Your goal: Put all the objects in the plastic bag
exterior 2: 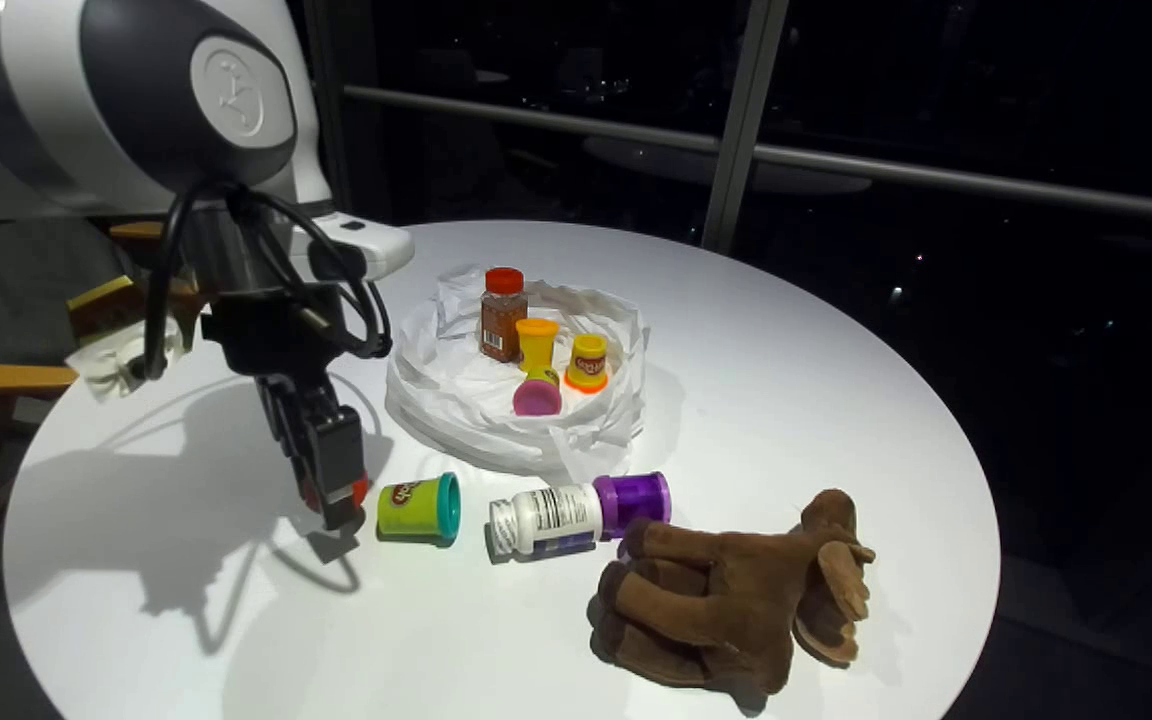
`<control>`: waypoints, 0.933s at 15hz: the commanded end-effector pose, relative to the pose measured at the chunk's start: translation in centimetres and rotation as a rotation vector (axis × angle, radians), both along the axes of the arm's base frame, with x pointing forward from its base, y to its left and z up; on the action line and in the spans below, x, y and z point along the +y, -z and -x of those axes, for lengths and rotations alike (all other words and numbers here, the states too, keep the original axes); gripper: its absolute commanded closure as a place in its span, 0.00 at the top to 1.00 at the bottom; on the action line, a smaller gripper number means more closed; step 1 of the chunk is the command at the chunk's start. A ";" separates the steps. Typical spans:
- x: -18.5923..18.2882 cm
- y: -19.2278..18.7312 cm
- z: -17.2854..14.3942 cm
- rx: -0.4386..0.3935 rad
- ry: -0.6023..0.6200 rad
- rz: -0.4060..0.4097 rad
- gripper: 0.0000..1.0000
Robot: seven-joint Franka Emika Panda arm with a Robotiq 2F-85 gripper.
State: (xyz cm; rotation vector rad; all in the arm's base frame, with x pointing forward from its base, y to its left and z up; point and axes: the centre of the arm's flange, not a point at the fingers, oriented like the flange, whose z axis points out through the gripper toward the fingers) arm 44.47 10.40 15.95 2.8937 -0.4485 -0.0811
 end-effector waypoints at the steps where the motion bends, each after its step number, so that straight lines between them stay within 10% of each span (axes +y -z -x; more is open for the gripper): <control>1: -0.1 -6.1 -1.7 -0.072 0.064 0.046 0.20; 14: 0.6 -3.5 -17.1 -0.208 0.419 0.005 0.20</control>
